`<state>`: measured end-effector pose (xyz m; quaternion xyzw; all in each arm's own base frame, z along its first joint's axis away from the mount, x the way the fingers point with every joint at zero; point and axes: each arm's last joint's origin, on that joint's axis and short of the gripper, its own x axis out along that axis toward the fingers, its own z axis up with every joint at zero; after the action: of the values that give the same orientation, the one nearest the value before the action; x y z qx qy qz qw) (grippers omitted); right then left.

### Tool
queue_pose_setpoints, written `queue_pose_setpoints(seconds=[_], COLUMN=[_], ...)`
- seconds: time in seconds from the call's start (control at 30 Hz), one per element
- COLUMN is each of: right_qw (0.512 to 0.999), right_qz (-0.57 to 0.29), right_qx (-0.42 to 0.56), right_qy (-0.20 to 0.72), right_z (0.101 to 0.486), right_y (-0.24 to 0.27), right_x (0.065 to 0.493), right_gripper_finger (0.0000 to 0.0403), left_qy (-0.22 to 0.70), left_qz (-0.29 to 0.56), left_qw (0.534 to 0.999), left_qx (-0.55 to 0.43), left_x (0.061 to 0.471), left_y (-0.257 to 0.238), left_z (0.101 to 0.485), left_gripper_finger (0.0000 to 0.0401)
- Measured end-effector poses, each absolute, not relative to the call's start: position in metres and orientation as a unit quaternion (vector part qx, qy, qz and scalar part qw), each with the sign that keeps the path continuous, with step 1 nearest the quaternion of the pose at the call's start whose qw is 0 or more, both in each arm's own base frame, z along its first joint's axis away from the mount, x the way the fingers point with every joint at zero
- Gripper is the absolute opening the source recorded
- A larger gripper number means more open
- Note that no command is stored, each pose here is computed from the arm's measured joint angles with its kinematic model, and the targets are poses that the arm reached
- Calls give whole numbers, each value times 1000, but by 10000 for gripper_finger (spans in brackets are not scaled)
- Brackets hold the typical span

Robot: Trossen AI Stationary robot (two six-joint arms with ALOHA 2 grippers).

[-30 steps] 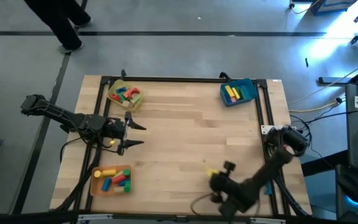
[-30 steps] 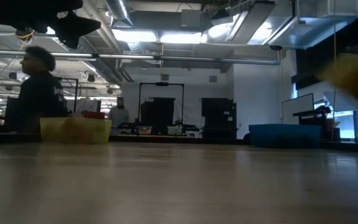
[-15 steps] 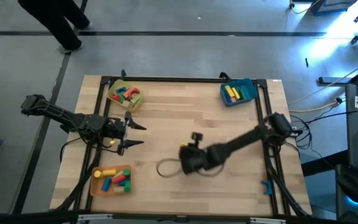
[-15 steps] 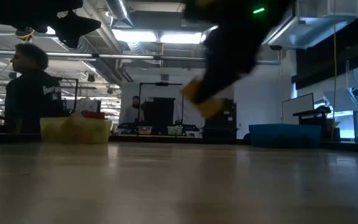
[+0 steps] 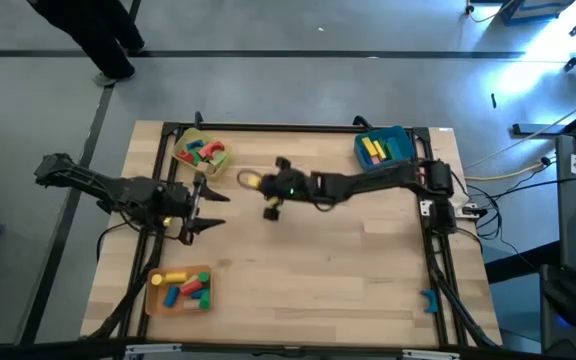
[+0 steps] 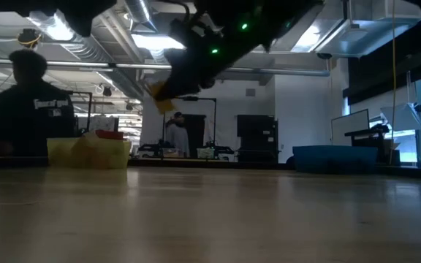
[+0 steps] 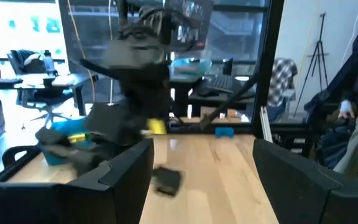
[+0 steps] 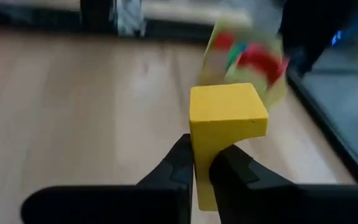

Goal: Sort blocks by size
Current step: Put the yellow arch block into the yellow bin

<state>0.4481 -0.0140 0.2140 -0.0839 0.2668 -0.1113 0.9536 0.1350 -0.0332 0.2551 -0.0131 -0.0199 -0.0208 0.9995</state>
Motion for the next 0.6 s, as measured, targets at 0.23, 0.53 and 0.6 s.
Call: queue_pose_setpoints(seconds=[0.23, 0.53, 0.6], right_qw=[984, 987, 987], right_qz=[-114, -147, -149], right_qx=[-54, -41, -40], right_qy=[127, 50, 44], right_z=[203, 206, 207], right_y=[-60, -97, -105], right_x=[470, 512, 523], right_gripper_finger=[41, 43, 43], left_qy=[-47, -69, -69], left_qz=[-20, -20, -20], left_qw=[999, 997, 997], left_qx=[-9, -10, -10], left_x=[130, 126, 126], left_y=[-32, -31, -31], left_z=[267, 277, 277], left_gripper_finger=[260, 260, 260])
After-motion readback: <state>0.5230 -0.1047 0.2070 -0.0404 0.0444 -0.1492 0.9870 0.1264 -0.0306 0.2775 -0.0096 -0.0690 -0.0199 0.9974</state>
